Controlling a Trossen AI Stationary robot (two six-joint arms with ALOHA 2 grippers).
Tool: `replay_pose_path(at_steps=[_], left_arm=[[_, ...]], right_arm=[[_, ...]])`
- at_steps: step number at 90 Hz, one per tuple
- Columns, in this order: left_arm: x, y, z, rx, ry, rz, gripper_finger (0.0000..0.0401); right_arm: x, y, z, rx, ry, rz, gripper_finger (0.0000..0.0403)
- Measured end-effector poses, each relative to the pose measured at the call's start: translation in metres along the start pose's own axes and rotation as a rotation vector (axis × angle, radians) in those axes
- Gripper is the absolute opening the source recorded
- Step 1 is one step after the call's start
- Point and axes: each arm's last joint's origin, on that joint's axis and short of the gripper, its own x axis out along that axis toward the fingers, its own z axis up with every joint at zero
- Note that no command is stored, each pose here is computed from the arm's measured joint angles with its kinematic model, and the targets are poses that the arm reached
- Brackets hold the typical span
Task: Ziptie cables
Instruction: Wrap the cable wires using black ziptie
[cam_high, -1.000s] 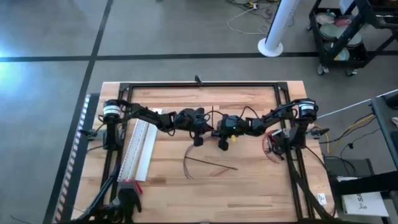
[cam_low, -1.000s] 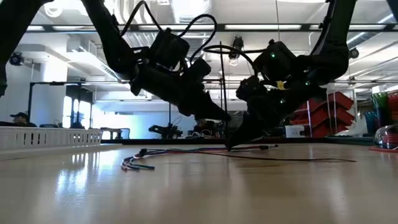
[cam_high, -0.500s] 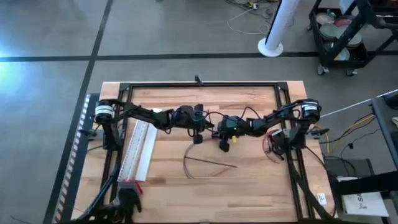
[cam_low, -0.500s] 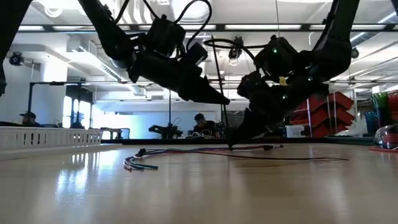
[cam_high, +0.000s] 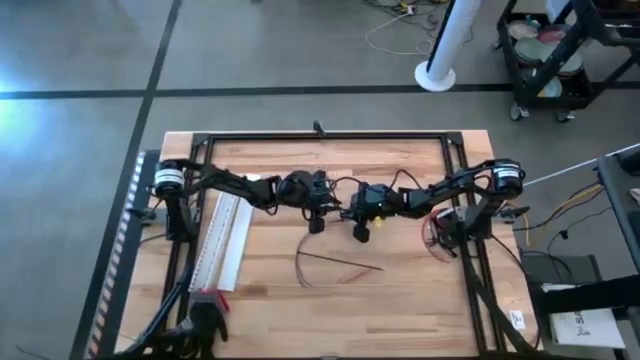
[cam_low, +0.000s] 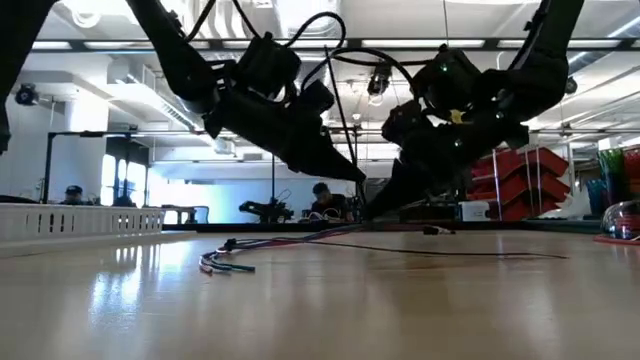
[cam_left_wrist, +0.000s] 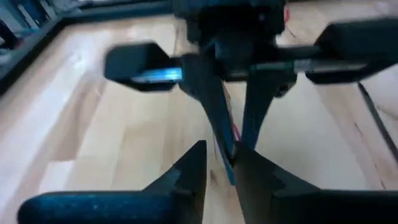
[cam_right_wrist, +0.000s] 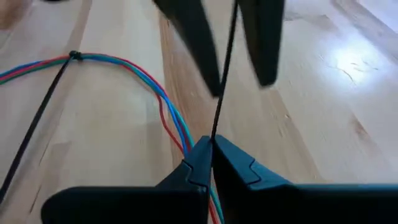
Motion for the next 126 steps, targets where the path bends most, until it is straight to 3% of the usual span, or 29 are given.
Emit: replay_pose_path(at_steps=[13,27,37,76,99,126], left_arm=[[0.0013,-0.0022,-0.0009,-0.002,-0.011,-0.052,0.0059],[0.0024,-0.0056,-0.0005,0.044,-0.019,-0.065,0.001],[0.0024,-0.005,0.0011,0.046,-0.032,-0.049,0.0002],[0.0024,-0.0041,0.0013,0.046,-0.031,-0.023,0.0],[0.0025,-0.004,0.0019,0.047,-0.037,-0.02,0.0],[0.0026,-0.0042,0.0002,0.014,-0.019,-0.023,0.0003]], right_arm=[[0.0,-0.0001,0.0003,0.001,-0.002,-0.003,0.0],[-0.0001,0.0,0.0005,0.011,-0.003,-0.002,0.0],[-0.0001,0.0,0.0006,0.02,-0.003,0.0,0.0],[-0.0001,0.0003,0.0017,0.018,-0.012,0.006,0.0028],[-0.0002,0.0005,0.0046,0.023,-0.041,0.011,0.0003],[-0.0002,-0.0005,0.0048,0.036,-0.046,-0.024,0.0]])
